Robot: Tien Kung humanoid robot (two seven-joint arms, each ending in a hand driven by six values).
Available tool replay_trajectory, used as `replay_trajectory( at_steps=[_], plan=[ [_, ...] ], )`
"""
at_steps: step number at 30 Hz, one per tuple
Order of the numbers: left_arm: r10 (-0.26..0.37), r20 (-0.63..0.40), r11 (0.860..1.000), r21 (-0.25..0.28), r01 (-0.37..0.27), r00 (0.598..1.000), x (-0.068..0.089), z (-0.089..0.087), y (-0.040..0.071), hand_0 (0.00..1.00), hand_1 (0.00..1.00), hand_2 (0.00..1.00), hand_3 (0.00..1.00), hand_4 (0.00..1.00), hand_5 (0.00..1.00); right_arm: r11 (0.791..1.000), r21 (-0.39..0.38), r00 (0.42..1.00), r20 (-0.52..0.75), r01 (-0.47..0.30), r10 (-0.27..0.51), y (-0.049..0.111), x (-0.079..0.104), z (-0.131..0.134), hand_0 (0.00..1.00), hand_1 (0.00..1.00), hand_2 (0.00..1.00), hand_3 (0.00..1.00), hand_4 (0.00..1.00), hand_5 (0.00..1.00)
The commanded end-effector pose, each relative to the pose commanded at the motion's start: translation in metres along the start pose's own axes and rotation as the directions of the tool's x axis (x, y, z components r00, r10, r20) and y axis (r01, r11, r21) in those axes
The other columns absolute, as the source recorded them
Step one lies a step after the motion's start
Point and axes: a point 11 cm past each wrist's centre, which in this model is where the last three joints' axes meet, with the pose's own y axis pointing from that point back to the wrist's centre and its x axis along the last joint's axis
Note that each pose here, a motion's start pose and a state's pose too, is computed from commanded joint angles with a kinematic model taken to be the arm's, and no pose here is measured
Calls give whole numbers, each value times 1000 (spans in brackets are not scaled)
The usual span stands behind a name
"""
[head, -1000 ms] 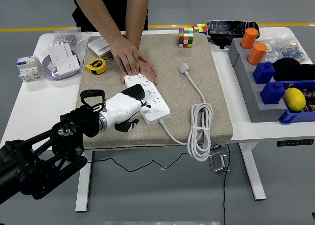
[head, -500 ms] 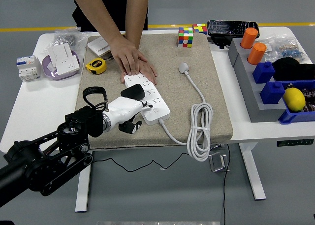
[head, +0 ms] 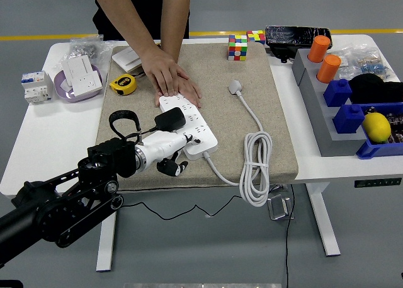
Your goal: Pick up the plug,place it near the board,insert it into the board,press the button
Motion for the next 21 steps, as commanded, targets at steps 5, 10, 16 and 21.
replay_trajectory(
  at_steps=[5,10,16,21],
  plan=[
    [12,6,1000,-1,-12,1000,2,2,-1,151,6,155,945,464,137,1000,2,1000,2,1,-1,0,0,-1,998,954,885,919,998,998],
    [17,10,1000,-3,-16,1000,3,5,-3,151,6,155,942,458,139,1000,5,1000,3,3,-3,1,-1,-3,998,955,886,918,998,998],
    [10,14,1000,-3,-10,1000,2,6,-5,151,6,155,939,455,138,1000,6,1000,5,3,-3,1,-1,-3,998,955,885,919,998,998],
    [3,15,1000,5,-3,1000,0,3,-5,151,7,155,931,452,139,1000,4,1000,5,2,-2,0,-1,-3,998,954,884,919,998,998]
  ],
)
